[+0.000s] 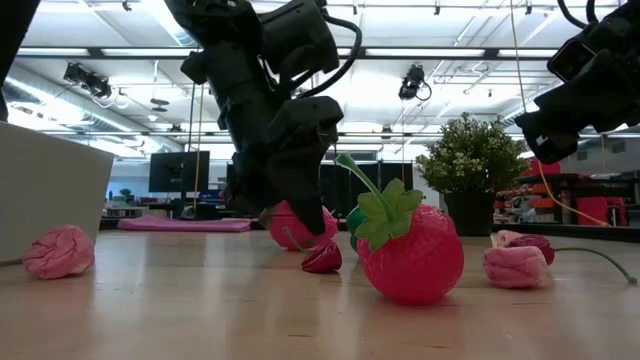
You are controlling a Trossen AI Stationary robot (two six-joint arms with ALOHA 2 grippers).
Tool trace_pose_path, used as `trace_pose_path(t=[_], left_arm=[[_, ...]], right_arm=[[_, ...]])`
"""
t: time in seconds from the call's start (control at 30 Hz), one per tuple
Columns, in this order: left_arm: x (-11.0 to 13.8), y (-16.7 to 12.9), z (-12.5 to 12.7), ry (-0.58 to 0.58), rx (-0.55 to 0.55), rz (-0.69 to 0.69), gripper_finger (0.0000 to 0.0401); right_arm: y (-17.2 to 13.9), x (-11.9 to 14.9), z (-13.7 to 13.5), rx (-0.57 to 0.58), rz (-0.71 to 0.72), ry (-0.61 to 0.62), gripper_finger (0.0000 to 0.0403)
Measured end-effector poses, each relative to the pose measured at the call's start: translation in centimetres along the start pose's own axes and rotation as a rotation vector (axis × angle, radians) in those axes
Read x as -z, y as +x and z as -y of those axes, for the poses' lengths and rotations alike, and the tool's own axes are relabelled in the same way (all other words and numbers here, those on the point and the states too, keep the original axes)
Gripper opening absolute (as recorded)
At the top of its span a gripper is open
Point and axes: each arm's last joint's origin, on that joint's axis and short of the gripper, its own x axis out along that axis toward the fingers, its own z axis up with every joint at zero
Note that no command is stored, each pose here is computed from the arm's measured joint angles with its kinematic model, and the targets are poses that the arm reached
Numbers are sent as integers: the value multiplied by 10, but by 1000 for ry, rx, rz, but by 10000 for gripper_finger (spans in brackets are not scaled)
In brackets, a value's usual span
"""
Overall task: Pick and placing Produce into tupperware
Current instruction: Put the pink dragonfruit into the gray bin
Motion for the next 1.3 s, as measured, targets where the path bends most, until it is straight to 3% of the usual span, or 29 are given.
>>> trace_pose_path(t=[0.13,0.33,0.53,0.77,0.87,1.07,1.3], left_arm=[[-5,-16,5,-4,35,37,244],[-10,-50,11,-28,96,71,228],[0,-89,14,-40,97,33,235],[34,-131,11,-116,-15,-127,232],[48,-144,17,-148,-16,-159,228],[78,-159,36,-152,7,-206,247],[120,-168,42,-150,-137,-328,229]], right_arm=[[0,0,0,0,0,0,160],[0,0,0,1,-1,0,160],[0,0,0,0,0,0,160],[0,0,0,1,-1,0,160],[0,0,0,0,0,0,160],[0,0,0,0,-1,0,160],[0,0,0,0,-1,0,160]])
